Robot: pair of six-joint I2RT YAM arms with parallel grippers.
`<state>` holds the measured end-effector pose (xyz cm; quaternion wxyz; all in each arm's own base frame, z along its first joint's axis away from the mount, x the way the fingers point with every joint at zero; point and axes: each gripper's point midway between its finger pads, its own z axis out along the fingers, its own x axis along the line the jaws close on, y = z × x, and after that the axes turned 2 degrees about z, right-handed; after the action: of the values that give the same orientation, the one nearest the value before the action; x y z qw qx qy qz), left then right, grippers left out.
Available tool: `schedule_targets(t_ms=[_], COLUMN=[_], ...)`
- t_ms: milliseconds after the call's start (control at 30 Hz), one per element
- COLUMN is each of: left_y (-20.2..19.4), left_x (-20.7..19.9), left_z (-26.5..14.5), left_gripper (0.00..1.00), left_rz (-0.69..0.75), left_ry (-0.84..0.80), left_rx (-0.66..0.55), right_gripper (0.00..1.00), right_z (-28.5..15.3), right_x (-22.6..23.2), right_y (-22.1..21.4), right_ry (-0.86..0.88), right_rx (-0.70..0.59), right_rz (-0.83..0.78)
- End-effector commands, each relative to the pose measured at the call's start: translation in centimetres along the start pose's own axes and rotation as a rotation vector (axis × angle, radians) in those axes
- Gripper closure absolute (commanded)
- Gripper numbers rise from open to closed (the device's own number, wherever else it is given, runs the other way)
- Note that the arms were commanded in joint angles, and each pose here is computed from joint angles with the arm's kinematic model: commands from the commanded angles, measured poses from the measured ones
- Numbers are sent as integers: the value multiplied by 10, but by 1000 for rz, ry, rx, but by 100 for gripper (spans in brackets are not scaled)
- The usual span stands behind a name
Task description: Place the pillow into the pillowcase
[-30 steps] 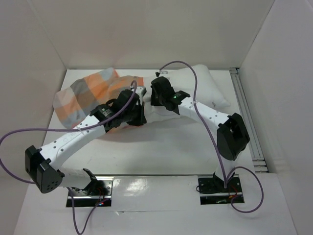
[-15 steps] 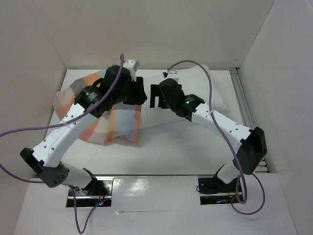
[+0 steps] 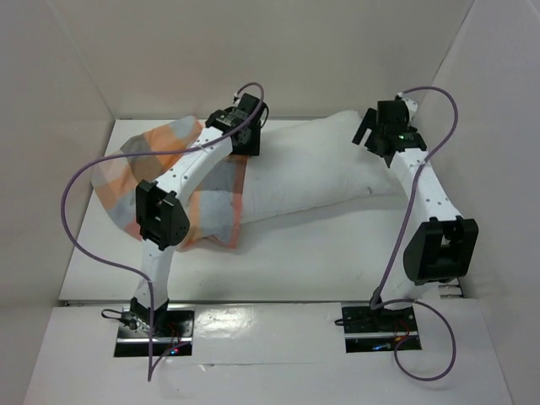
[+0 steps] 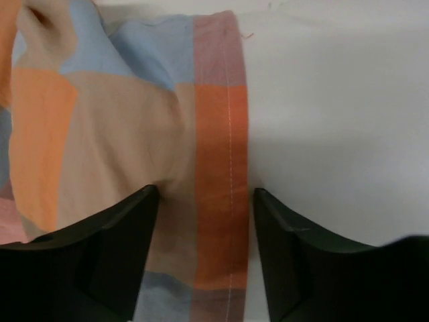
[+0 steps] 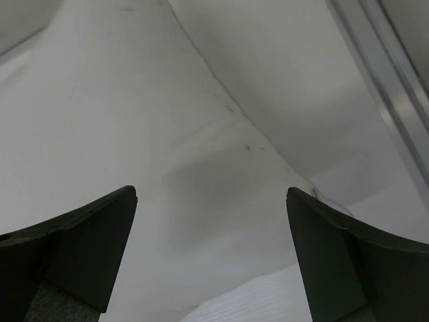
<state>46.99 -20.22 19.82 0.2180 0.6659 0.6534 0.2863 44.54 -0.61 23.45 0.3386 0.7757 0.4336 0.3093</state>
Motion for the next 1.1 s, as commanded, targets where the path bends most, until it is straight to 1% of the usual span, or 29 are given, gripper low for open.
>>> schedule_targets(t_ms=[0,33,67,100,167,200,233,267,300,333,367,400,467,500,533,567,600,633,667,700,733,767,800,833,867,900,967,1033,1067], left_y=[23,20,14,13,14,14,16,20,22,26,33,36,48,48,51,58,53,56,51,52,49,32,32,31,24,17,-2,-1,-9], left_x=[17,16,13,11,5,3,0,-3,-8,-15,-26,-42,-72,-94,-108,-133,-152,-166,-184,-196,-202,-213,-209,-213,-214,-214,-219,-212,-212], left_z=[-15,-9,-2,-2,-3,-3,-5,-10,-14,-22,-34,-44,-72,-90,-108,-133,-154,-177,-199,-229,-244,-243,-252,-248,-236,-215,-181,-150,-135], left_gripper=[32,36,48,58,74,83,88,92,96,100,100,100,100,100,100,100,100,100,100,100,100,100,100,100,100,100,100,100,100], left_rz=[-25,-21,-1,-1,-2,-2,6,-1,23,33,45,63,86,115,127,138,166,144,152,159,128,128,112,97,85,69,69,43,56], left_ry=[-9,-5,-13,-24,-51,-66,-84,-108,-147,-183,-227,-304,-433,-555,-621,-713,-824,-899,-988,-1112,-1166,-1194,-1214,-1220,-1197,-1128,-1064,-980,-943], left_rx=[-44,-33,-13,-9,-3,2,-1,-14,-16,-36,-67,-76,-135,-140,-159,-203,-198,-211,-210,-233,-216,-162,-163,-165,-131,-112,-30,-17,3], right_gripper=[0,0,0,0,7,14,33,47,65,80,100,100,100,100,100,100,100,100,100,100,100,100,100,100,100,100,100,100,100], right_z=[11,14,20,21,26,24,25,28,24,19,13,5,-26,-47,-63,-94,-123,-139,-164,-179,-189,-195,-192,-189,-188,-177,-170,-167,-163], right_x=[-10,-15,-22,-22,-18,-8,-5,-3,5,17,24,38,63,82,91,100,118,120,123,123,125,121,112,107,98,84,69,47,38], right_y=[-31,-37,-46,-53,-70,-79,-85,-92,-95,-103,-103,-108,-99,-107,-96,-78,-73,-62,-52,-48,-52,-54,-70,-81,-85,-113,-128,-148,-149], right_ry=[45,48,46,61,105,166,189,215,249,305,335,382,487,546,556,606,666,660,695,695,678,665,623,581,559,502,455,396,354], right_rx=[112,134,152,182,214,246,259,266,270,297,300,308,266,265,226,162,137,94,56,56,50,43,77,85,82,141,159,179,165], right_rz=[31,49,61,92,94,99,100,103,98,92,87,67,39,2,1,-8,-27,-16,-18,-18,-25,-32,-45,-39,-26,-45,-6,-7,0])
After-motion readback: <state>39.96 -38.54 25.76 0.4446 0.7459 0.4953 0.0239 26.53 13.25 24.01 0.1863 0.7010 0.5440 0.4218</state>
